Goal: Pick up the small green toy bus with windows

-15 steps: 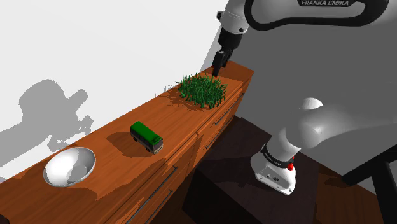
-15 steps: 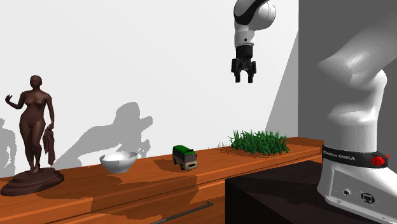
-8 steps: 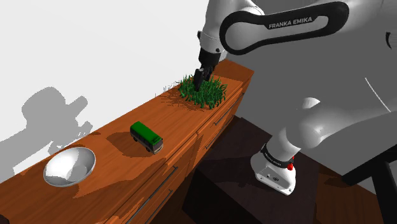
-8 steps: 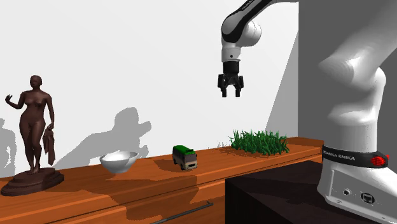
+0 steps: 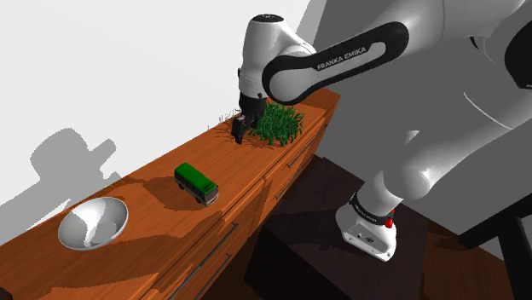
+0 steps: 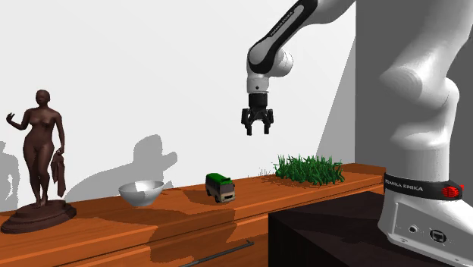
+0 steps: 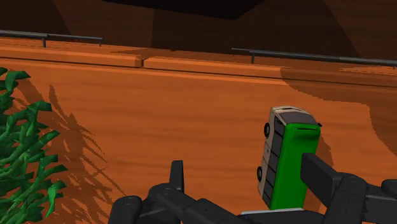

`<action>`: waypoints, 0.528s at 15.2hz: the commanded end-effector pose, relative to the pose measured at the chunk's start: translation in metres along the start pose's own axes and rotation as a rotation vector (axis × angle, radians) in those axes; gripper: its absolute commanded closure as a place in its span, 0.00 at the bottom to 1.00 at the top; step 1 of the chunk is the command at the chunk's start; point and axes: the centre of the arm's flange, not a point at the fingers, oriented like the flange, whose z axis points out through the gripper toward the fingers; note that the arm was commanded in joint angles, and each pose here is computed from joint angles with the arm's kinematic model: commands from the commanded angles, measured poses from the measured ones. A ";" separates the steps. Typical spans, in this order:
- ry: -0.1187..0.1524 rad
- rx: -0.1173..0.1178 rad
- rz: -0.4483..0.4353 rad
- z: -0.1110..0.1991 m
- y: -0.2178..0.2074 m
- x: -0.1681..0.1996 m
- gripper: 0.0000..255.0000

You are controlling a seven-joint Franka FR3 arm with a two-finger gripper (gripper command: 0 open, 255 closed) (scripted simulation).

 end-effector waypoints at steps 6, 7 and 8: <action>-0.005 0.014 0.008 0.069 -0.051 0.040 0.00; -0.005 0.016 0.008 0.079 -0.058 0.046 0.00; -0.006 0.017 0.009 0.088 -0.066 0.052 0.00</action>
